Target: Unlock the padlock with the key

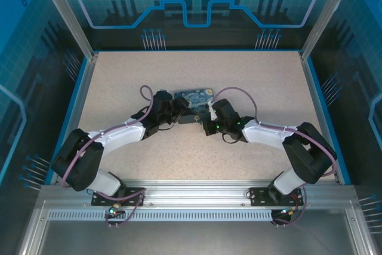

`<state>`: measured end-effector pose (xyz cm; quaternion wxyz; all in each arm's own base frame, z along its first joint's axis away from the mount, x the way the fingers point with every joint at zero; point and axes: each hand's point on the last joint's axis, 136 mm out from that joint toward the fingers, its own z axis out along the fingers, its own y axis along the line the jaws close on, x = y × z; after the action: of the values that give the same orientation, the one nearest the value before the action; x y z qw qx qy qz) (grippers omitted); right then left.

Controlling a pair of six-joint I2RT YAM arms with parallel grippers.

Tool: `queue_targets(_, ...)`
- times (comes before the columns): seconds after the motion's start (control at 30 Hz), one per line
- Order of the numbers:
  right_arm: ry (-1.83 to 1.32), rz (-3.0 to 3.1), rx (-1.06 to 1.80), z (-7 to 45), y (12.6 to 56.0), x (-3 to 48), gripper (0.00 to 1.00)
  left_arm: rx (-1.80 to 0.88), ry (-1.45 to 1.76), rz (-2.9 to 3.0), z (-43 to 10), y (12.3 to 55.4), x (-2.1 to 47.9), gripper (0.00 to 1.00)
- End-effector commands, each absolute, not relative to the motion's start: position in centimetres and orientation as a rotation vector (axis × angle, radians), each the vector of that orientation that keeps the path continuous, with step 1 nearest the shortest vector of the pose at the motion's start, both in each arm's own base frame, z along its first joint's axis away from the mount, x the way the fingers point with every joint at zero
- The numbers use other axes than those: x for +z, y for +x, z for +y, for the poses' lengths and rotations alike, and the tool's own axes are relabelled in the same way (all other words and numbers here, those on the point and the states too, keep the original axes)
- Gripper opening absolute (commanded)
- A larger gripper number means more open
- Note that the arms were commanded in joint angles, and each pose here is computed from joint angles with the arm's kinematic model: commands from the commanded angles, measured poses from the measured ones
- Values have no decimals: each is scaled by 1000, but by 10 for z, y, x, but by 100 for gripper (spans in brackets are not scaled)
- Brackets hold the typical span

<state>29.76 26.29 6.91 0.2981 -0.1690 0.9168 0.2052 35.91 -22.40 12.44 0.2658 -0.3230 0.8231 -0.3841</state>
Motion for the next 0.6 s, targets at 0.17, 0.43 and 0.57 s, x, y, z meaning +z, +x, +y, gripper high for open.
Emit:
queue_targets(0.17, -761, 2259, 105, 260, 290, 74, 5, -1044, -858, 2213, -222, 374, 123, 50)
queue_targets(0.43, -897, 2037, -76, 276, 287, 79, 5, -1079, -844, 2244, -230, 380, 118, 50)
queue_targets(0.57, -987, 1967, -198, 282, 286, 71, 6, -1107, -854, 2251, -235, 385, 114, 50)
